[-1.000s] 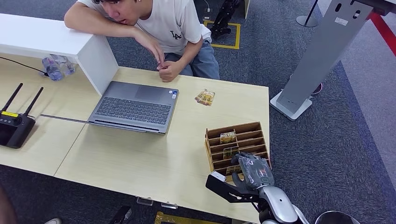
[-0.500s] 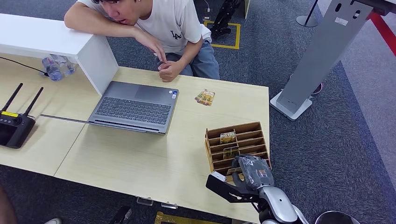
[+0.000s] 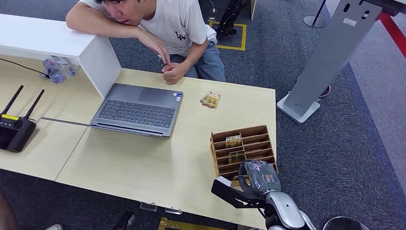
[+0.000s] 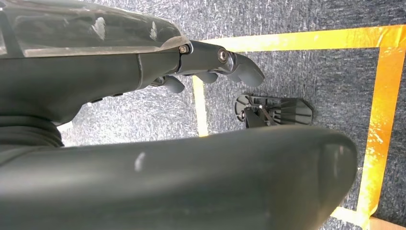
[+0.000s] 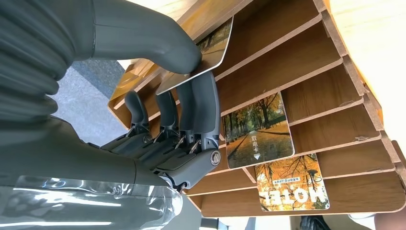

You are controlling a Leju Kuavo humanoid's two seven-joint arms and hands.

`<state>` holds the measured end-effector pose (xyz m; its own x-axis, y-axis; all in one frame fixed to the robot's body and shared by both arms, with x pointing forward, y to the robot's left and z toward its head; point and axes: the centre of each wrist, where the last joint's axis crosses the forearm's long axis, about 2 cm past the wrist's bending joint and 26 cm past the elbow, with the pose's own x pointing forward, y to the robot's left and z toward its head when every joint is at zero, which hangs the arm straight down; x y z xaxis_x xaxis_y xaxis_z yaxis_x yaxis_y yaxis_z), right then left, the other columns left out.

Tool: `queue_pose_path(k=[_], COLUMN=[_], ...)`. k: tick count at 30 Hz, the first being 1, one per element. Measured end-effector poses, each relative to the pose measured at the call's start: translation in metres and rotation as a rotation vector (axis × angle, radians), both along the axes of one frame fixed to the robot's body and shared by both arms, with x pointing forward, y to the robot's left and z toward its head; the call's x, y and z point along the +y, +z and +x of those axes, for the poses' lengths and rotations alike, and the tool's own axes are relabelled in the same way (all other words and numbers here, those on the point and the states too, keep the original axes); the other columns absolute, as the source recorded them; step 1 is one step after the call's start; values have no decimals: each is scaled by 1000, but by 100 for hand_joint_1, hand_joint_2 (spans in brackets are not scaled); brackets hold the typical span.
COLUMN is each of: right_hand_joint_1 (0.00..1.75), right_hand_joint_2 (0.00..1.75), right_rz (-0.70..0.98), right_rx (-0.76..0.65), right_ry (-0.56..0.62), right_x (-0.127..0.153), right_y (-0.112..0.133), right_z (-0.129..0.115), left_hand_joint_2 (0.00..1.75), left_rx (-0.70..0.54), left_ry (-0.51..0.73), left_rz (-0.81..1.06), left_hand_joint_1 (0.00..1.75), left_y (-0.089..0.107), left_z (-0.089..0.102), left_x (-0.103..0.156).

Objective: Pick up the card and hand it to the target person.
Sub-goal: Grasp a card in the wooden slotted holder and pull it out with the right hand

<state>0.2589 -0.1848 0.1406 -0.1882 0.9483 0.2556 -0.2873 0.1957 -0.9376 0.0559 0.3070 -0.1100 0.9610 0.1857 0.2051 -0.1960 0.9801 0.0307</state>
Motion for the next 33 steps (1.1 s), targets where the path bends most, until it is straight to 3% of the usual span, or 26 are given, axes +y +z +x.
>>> queue_pose_path(k=[12,16,33], right_hand_joint_1=[141,147,152], right_hand_joint_2=[175,175,175], right_rz=[5,8,9], right_rx=[6,8,4], right_ry=[-2,-2,4], right_x=[0,0,2], right_y=[0,0,0], right_z=[1,2,2], left_hand_joint_2=[0,175,175], left_rx=[0,-1,-31], left_ry=[-1,-1,3], left_rz=[1,6,37], left_hand_joint_1=[0,0,0], left_y=[0,0,0], left_z=[0,0,0], left_x=[0,0,1])
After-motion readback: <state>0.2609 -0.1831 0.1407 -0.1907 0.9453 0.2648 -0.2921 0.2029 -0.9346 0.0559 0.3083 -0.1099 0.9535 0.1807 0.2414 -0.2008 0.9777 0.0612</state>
